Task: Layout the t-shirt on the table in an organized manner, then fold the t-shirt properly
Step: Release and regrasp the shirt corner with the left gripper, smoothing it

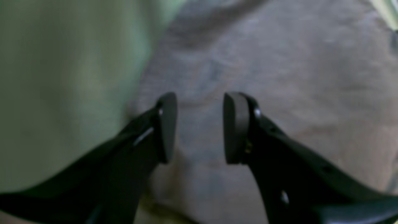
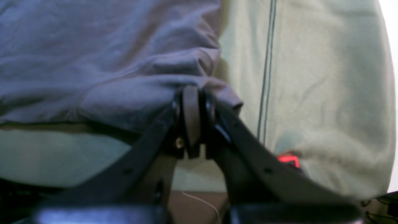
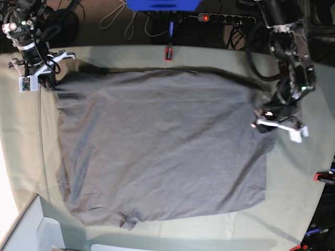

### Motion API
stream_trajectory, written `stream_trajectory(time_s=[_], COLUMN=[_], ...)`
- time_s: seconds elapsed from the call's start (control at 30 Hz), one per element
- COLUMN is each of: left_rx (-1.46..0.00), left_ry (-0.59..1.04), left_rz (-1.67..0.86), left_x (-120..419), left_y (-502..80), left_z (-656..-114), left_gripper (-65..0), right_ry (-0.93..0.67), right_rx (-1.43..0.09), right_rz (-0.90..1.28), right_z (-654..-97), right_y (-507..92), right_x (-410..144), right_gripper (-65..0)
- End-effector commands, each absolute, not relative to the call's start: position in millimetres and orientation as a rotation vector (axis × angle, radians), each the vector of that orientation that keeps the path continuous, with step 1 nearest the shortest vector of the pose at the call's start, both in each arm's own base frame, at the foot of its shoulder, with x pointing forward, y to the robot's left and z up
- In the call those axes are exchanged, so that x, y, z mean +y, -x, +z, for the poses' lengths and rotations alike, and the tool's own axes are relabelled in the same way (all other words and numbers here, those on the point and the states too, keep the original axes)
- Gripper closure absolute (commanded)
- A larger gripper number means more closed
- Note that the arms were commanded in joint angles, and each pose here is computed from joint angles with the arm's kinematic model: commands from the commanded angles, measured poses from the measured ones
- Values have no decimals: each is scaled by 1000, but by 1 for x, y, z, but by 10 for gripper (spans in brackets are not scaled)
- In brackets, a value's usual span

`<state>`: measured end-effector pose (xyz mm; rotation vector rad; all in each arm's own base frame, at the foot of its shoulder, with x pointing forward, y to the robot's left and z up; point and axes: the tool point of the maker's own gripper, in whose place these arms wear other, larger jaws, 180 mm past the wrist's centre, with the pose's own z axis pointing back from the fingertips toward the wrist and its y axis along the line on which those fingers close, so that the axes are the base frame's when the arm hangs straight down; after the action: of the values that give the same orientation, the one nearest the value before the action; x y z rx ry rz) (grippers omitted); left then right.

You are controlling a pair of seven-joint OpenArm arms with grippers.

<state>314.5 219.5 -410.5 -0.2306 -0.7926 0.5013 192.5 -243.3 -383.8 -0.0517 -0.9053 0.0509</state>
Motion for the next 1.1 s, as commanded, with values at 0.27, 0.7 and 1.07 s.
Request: stream_trajectory(time_s=[0.27, 0.7, 1.07], left_rx=[-898, -696, -649], left_ry=[269, 90, 191], left_rz=[505, 538, 539], left_x=[205, 257, 225], left_y=[-315, -210, -248], left_z=[-373, -426, -454], left_gripper=[-241, -238, -238], right_ry=[49, 47, 47], right_rx=[-948, -948, -948], right_rz=[67, 64, 64], right_z=[-374, -374, -374], right_y=[-198, -198, -198], right_x=[-243, -242, -242], right_gripper=[0, 0, 0])
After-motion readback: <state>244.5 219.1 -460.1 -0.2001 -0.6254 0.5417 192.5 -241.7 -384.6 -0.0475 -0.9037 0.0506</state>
